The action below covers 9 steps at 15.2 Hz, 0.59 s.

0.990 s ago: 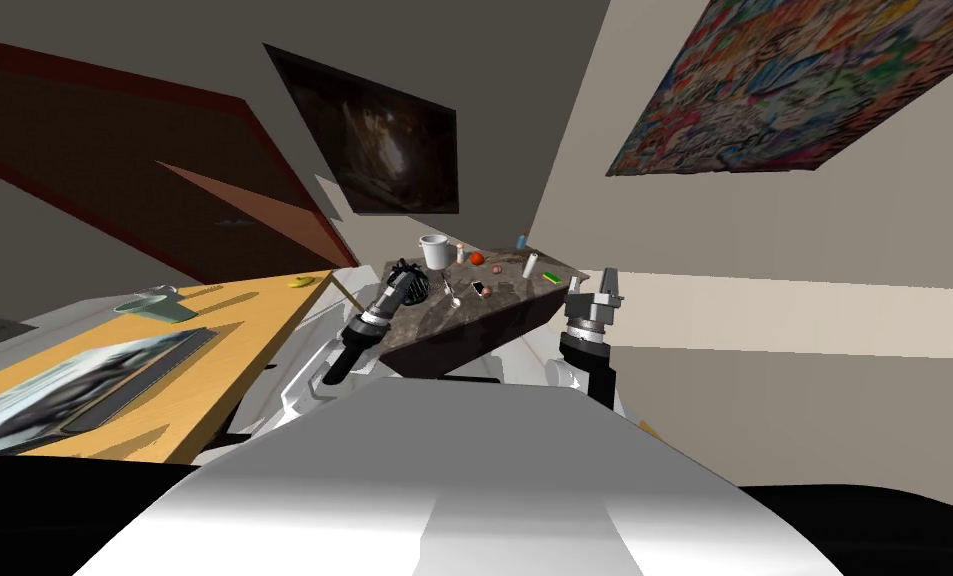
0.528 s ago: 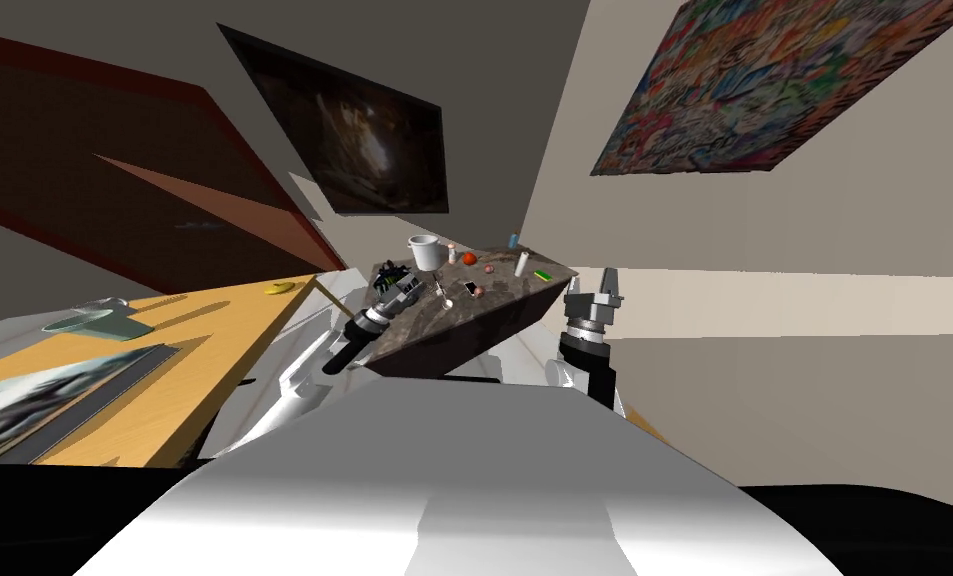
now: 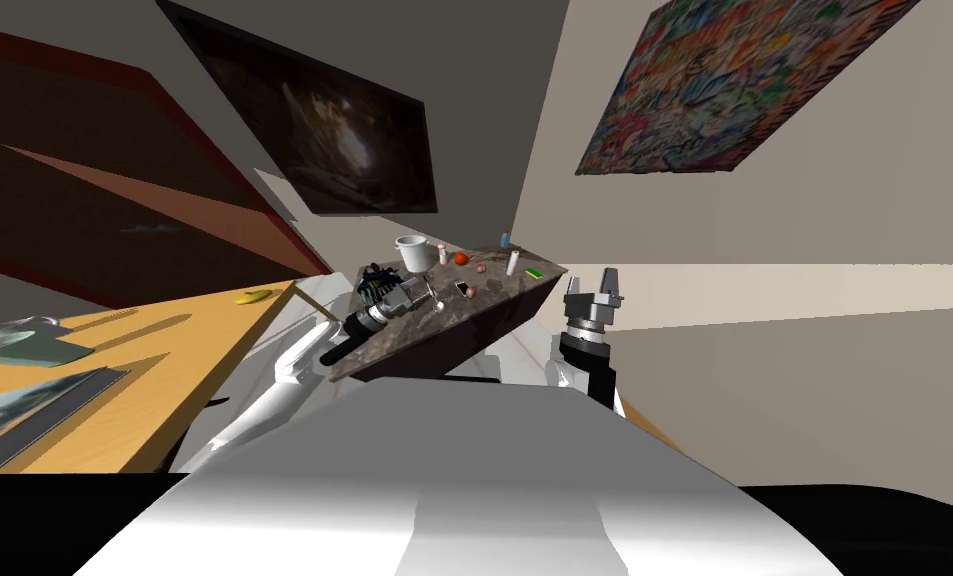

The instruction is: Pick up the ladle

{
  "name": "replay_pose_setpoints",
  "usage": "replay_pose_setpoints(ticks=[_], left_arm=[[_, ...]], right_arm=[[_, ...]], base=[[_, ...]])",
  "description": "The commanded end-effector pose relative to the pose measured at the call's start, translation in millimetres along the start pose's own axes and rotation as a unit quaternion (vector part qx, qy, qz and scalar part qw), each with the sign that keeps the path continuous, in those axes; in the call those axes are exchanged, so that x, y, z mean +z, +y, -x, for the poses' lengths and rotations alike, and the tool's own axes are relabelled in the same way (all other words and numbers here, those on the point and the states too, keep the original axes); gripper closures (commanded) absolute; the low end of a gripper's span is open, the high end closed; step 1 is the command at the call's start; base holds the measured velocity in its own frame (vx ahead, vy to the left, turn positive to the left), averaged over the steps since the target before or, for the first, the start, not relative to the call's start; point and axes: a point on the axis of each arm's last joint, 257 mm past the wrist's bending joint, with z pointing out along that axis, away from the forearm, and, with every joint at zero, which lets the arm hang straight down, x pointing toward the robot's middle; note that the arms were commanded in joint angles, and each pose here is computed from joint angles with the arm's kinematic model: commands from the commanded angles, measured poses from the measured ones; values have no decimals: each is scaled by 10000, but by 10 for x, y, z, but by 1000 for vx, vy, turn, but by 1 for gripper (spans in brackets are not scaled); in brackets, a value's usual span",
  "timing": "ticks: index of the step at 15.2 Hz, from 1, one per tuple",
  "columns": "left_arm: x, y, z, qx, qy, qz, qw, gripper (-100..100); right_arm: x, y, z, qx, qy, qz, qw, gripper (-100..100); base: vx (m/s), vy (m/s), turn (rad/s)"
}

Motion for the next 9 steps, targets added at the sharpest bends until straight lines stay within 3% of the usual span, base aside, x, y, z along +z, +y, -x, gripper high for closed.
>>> replay_pose_setpoints(ticks=[1,2,3,5,6,8,9], left_arm=[[-5,2,-116,393,249,-200,9987,-100],[-6,-4,-142,448,298,-215,9983,-100],[-43,42,-237,819,521,-435,9943,-100],[-52,31,-306,955,648,-477,9922,-100],[-104,91,-401,1317,871,-702,9850,-100],[-119,84,-473,1448,1000,-747,9815,-100],[-182,153,-555,1794,1210,-977,9714,-100]], right_arm=[[0,0,0,0,0,0,10000,0],[0,0,0,0,0,0,10000,0],[0,0,0,-1,0,0,10000,0],[0,0,0,0,0,0,10000,0],[0,0,0,-1,0,0,10000,0],[0,0,0,0,0,0,10000,0],[0,0,0,-1,0,0,10000,0]], base=[[22,-39,-153],[18,-29,-46],[23,-44,-152],[21,-39,-101],[23,-43,-156],[27,-35,-100],[28,-36,-144]])
